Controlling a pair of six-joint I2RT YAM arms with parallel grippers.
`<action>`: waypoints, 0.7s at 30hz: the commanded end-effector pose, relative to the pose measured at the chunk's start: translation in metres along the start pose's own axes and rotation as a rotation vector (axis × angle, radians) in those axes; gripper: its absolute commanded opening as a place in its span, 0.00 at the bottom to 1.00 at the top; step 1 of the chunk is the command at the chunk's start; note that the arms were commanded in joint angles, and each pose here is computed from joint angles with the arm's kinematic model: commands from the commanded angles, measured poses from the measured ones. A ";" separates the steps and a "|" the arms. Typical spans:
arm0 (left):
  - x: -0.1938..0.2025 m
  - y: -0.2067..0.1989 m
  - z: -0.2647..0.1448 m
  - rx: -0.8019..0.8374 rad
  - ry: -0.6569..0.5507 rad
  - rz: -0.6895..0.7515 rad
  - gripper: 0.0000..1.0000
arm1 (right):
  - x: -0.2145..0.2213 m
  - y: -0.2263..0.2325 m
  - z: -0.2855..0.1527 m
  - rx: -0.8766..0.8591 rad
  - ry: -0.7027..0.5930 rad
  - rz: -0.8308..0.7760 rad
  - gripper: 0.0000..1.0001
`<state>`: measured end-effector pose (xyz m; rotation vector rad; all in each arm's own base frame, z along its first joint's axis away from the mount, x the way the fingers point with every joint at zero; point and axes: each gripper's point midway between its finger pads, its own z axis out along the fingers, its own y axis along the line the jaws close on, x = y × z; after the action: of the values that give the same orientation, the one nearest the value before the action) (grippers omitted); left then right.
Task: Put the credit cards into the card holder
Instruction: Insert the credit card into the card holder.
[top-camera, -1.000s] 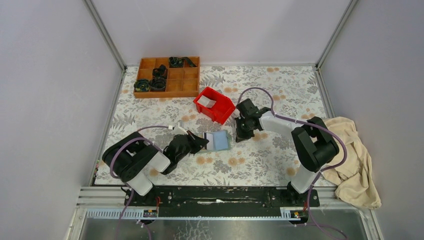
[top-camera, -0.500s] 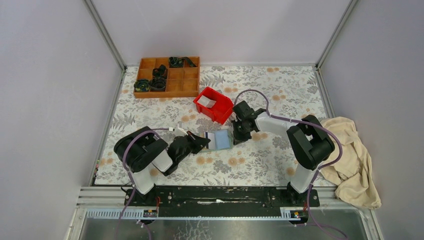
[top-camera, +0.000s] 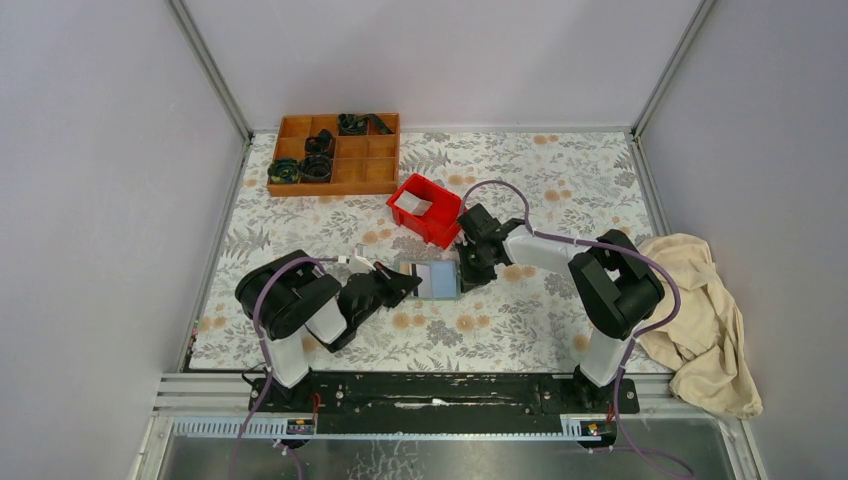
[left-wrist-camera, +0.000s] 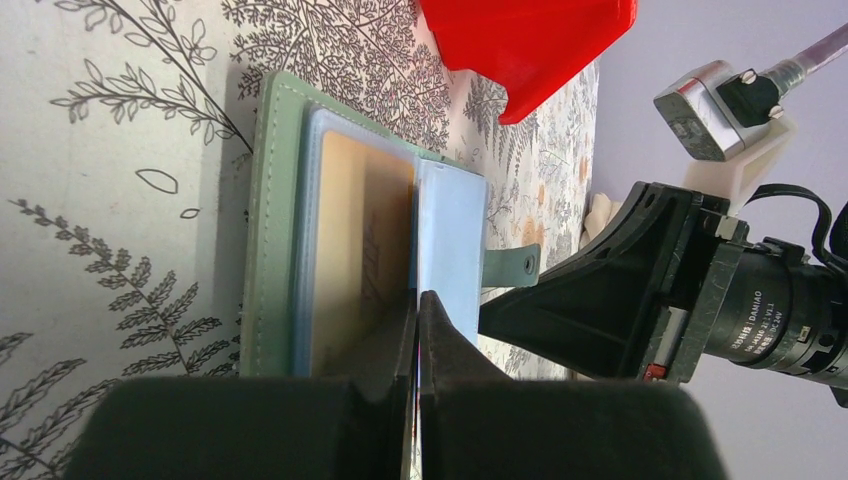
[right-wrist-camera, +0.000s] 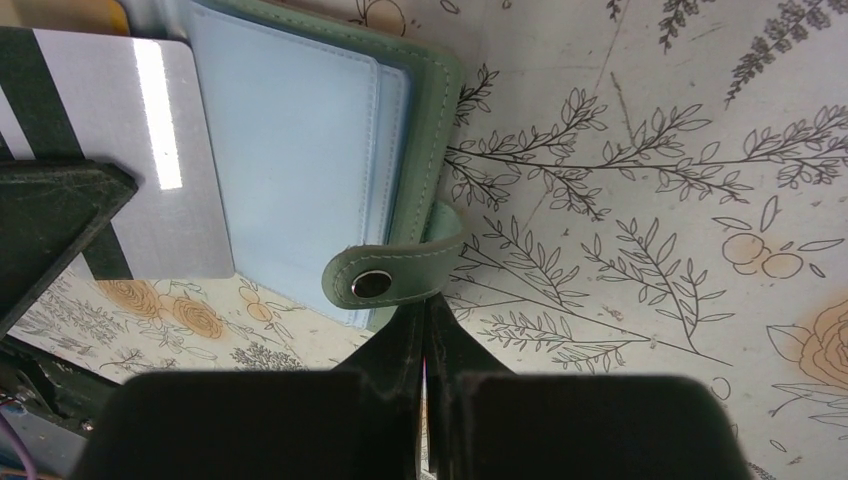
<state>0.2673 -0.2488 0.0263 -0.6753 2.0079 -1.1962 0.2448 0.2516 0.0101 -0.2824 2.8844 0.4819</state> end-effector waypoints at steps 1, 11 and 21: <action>-0.004 -0.012 0.001 0.051 -0.027 -0.008 0.00 | 0.005 0.000 0.005 0.033 0.019 -0.007 0.00; -0.004 -0.013 0.006 0.055 -0.029 0.021 0.00 | 0.008 0.001 0.008 0.039 0.035 -0.018 0.00; 0.003 -0.021 0.014 0.084 0.036 0.191 0.00 | 0.009 -0.003 0.010 0.061 0.046 -0.031 0.01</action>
<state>0.2742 -0.2587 0.0300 -0.5642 2.0053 -1.1864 0.2430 0.2573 0.0096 -0.3018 2.8934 0.4796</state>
